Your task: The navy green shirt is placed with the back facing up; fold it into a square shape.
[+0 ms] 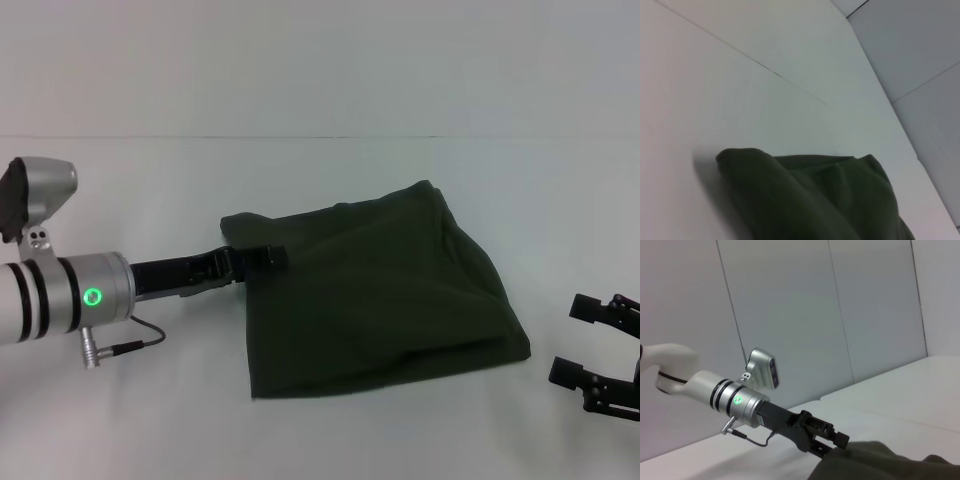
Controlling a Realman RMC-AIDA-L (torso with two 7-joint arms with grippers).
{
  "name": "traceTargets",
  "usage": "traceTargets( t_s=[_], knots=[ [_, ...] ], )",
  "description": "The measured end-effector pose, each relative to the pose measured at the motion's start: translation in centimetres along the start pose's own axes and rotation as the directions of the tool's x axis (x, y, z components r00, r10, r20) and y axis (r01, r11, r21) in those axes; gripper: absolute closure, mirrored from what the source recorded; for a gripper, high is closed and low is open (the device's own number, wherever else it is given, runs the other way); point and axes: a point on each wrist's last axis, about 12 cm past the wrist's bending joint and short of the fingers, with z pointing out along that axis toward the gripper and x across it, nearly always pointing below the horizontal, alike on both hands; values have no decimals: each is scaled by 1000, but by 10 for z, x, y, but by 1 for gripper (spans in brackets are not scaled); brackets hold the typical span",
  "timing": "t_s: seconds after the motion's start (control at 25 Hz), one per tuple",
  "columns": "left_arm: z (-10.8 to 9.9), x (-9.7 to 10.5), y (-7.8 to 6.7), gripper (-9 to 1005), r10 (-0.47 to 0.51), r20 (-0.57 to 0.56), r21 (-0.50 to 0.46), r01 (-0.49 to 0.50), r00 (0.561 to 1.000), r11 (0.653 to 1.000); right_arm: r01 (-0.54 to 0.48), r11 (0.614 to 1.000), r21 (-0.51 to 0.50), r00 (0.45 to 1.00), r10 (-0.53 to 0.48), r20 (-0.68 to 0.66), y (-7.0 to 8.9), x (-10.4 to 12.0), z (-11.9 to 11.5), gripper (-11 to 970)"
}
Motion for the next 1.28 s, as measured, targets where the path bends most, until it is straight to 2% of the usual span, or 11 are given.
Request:
traceTargets(
  t_s=[0.04, 0.16, 0.36, 0.52, 0.72, 0.8, 0.92, 1.16, 1.28],
  knots=[
    [-2, 0, 2, 422, -2, 2, -5, 2, 1000, 1000, 1, 1000, 0, 1000, -1, 2, 0, 0, 0, 31],
    [-9, -3, 5, 218, 19, 15, -6, -19, 1000, 1000, 6, 1000, -2, 1000, -6, 5, -1, -2, 2, 31],
    [-29, -10, 0, 162, 103, 64, 81, -108, 993, 991, 63, 998, 18, 997, -63, 46, -4, -5, 14, 31],
    [-47, -9, -6, 117, 169, 114, 185, -188, 979, 965, 68, 997, 41, 994, -71, 88, -14, -10, 42, 31],
    [-56, 3, -8, 94, 232, 128, 245, -258, 964, 935, 72, 997, 30, 996, -73, 55, -26, -14, 77, 47],
    [-60, 12, -11, 94, 318, 153, 280, -350, 936, 894, 91, 995, 29, 995, -93, 41, -28, -14, 85, 82],
    [-66, 21, -13, 94, 384, 209, 297, -433, 899, 851, 113, 993, 31, 993, -114, 27, -30, -14, 100, 135],
    [-70, 27, -11, 92, 408, 250, 272, -468, 878, 841, 139, 988, 61, 990, -137, -42, -35, -6, 131, 241],
    [-69, 29, -10, 92, 410, 246, 270, -468, 878, 841, 145, 987, 71, 985, -137, -106, -36, 2, 140, 460]
  ],
)
